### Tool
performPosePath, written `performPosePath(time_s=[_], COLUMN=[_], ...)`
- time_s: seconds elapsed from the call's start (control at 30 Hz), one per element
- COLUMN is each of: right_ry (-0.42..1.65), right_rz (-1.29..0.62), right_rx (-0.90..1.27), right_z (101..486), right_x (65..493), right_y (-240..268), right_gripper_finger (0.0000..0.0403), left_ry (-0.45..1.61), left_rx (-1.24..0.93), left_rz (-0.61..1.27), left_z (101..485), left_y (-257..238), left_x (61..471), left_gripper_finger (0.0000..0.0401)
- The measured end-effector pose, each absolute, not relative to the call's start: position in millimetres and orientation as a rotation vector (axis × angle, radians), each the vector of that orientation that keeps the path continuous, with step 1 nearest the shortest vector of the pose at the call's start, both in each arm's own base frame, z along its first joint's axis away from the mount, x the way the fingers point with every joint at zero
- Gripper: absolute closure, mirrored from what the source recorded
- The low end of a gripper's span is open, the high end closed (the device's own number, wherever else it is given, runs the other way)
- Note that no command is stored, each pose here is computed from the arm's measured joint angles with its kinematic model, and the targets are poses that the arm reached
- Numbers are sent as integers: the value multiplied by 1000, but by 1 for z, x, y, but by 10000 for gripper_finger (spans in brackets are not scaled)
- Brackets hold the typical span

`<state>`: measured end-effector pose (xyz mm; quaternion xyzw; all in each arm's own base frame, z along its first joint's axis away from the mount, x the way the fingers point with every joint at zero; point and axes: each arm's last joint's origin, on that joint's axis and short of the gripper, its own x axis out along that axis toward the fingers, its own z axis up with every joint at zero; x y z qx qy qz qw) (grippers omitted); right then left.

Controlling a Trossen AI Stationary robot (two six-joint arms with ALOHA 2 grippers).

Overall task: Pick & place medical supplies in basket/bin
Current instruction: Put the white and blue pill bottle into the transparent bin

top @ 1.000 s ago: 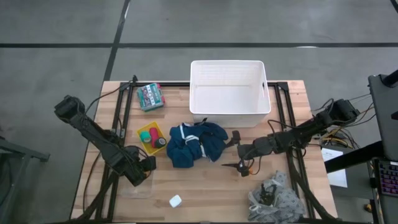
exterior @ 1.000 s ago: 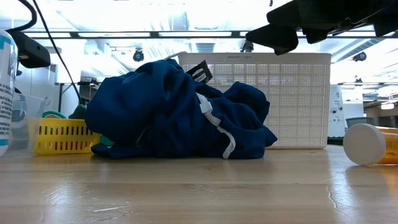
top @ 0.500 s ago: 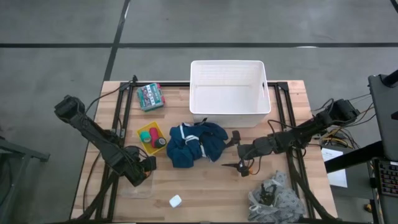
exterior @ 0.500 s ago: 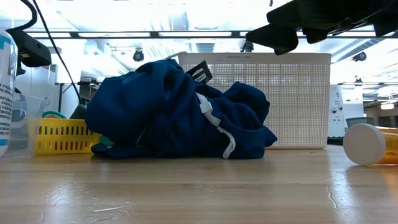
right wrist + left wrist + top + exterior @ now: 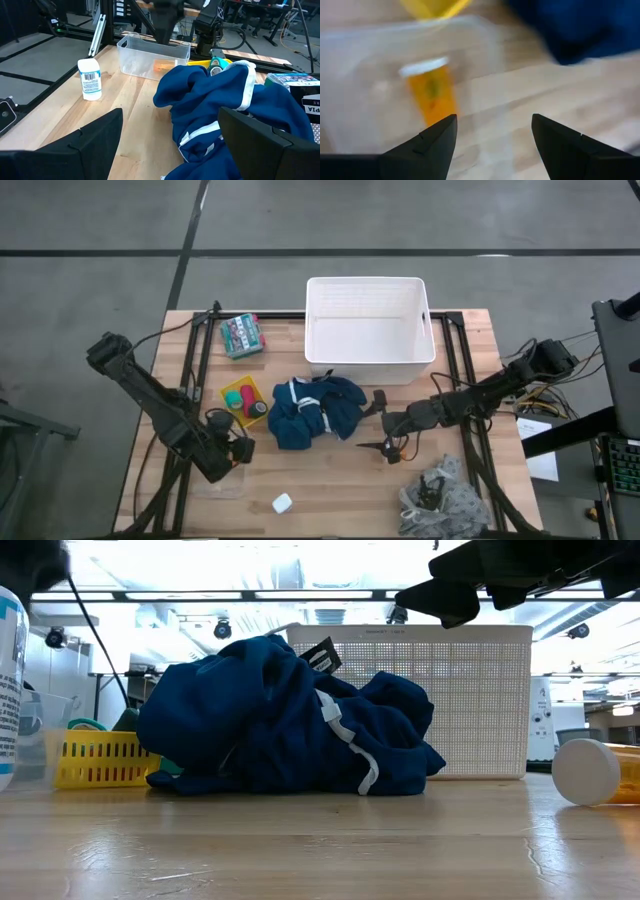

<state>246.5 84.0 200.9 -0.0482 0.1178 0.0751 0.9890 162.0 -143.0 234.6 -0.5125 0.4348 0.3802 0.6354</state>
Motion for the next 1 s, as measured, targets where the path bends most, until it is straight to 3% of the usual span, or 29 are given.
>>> performPosePath(time_s=[0.3,0.77,1.0], right_ry=[236,236,236], right_rz=[150,151,151], right_rx=[-97,-96,-97], right_z=[201,201,201], right_x=[247,247,247], right_y=[84,84,84], right_gripper_finger=[78,78,78], left_ry=[870,1038,1104], left_rx=[-937,-587,-536], left_rz=[637,552,494], left_z=[262,274,274], left_y=[-149,-211,-241], left_x=[177,242,271], left_gripper_finger=[143,144,144])
